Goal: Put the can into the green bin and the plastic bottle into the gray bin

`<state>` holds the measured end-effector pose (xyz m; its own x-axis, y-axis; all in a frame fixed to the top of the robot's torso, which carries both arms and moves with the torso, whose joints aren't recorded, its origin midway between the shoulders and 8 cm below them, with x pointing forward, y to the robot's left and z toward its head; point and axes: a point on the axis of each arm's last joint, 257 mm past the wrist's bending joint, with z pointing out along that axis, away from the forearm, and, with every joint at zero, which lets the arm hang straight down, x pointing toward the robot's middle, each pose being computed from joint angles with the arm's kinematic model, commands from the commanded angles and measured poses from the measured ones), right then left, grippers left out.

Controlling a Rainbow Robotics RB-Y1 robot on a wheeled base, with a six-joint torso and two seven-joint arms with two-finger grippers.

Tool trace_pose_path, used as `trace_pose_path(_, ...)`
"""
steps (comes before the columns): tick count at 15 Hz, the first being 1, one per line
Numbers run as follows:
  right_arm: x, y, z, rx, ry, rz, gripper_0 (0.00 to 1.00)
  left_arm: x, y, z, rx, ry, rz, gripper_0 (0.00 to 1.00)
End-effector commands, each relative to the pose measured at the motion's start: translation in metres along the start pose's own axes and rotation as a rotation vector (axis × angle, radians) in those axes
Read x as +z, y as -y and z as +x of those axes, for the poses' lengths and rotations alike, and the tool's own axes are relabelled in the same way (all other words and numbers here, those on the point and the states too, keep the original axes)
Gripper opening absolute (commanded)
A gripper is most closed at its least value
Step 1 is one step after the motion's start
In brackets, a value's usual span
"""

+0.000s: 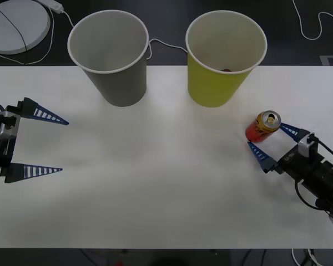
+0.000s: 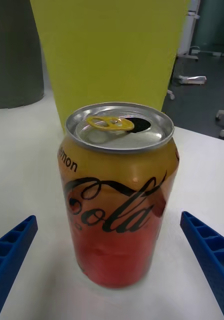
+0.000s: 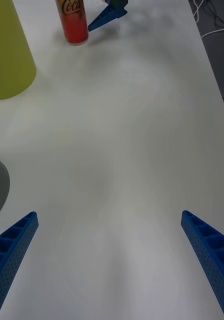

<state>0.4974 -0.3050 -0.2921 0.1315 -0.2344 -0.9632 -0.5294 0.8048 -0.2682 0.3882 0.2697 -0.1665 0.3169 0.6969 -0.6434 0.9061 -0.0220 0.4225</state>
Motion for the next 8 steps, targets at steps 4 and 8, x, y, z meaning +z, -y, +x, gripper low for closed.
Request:
trace_pose_path(4, 0.028, -0.006, -0.004, 0.0, 0.003, 0.017, 1.0, 0.0, 0.0, 0.0, 0.0, 0.0, 0.0, 1.0)
trace_pose_path(8, 0.04, -0.008, -0.005, -0.002, -0.003, 0.021, 1.0, 0.0, 0.0, 0.0, 0.0, 0.0, 0.0, 1.0)
